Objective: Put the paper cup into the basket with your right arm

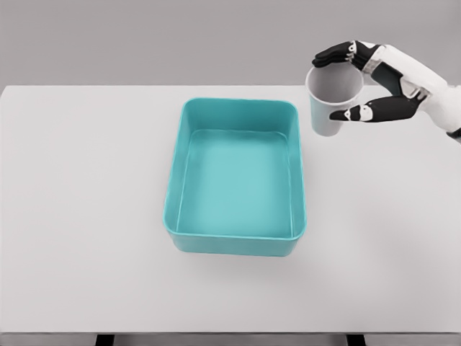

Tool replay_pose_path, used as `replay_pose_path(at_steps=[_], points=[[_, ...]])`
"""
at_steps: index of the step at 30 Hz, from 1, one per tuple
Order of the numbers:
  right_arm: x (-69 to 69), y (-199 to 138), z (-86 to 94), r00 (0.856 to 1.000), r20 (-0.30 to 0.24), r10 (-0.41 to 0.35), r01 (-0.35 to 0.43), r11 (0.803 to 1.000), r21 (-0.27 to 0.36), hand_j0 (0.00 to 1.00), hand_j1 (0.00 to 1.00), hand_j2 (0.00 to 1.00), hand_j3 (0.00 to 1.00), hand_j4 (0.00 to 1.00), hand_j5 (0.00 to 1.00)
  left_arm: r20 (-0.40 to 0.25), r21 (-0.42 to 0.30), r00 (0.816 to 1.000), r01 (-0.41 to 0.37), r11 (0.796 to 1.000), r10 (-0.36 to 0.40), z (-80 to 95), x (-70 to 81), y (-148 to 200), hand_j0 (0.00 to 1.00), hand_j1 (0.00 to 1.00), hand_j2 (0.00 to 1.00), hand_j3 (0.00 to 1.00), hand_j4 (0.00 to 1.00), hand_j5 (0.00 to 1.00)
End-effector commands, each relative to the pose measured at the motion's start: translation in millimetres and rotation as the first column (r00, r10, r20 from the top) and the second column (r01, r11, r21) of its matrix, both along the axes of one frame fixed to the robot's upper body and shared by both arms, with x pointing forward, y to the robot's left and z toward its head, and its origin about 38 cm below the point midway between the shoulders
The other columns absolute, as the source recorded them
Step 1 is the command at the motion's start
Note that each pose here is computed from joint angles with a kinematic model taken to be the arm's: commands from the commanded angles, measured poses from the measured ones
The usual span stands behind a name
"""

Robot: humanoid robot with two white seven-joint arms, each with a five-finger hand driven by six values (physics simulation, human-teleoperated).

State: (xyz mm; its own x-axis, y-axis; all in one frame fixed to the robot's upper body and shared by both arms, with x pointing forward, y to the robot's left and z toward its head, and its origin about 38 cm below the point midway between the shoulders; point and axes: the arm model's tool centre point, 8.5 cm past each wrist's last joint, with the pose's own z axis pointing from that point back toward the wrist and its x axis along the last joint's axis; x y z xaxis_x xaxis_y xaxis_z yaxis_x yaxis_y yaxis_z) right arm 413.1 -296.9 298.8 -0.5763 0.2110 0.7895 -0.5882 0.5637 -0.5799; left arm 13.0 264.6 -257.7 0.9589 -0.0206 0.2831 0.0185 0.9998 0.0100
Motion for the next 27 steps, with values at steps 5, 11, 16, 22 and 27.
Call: replay_pose_path(at_steps=[5,11,16,22,27], points=[[4.7,22.6,-2.4,0.999,-0.012,0.039,-0.039,0.999,0.031,0.76,0.76,0.76,0.76,0.76,0.76,0.001,0.000,1.000,-0.001,1.000,0.001,0.0,0.2,0.0,1.00,1.00,1.00,1.00,1.00,1.00],[9.0,45.6,0.5,0.997,-0.011,0.076,-0.076,0.996,0.038,0.76,0.76,0.76,0.76,0.76,0.76,-0.001,0.000,1.000,0.000,1.000,0.000,0.0,-0.3,0.1,1.00,1.00,1.00,1.00,1.00,1.00],[10.2,62.8,-5.1,0.995,-0.010,0.101,-0.101,0.994,0.035,0.76,0.76,0.76,0.76,0.76,0.76,0.001,0.000,1.000,0.000,1.000,0.000,0.0,0.2,0.0,1.00,1.00,1.00,1.00,1.00,1.00],[10.2,84.2,-17.0,0.991,-0.017,0.129,-0.129,0.992,0.018,0.76,0.76,0.76,0.76,0.76,0.76,0.001,0.000,1.000,-0.001,1.000,0.001,0.0,0.2,0.0,1.00,1.00,1.00,1.00,1.00,1.00],[11.0,99.1,-25.2,0.990,-0.020,0.141,-0.140,0.990,0.007,0.76,0.76,0.76,0.76,0.76,0.76,0.001,0.000,1.000,0.000,1.000,0.000,0.0,0.2,0.0,1.00,1.00,1.00,1.00,1.00,1.00]])
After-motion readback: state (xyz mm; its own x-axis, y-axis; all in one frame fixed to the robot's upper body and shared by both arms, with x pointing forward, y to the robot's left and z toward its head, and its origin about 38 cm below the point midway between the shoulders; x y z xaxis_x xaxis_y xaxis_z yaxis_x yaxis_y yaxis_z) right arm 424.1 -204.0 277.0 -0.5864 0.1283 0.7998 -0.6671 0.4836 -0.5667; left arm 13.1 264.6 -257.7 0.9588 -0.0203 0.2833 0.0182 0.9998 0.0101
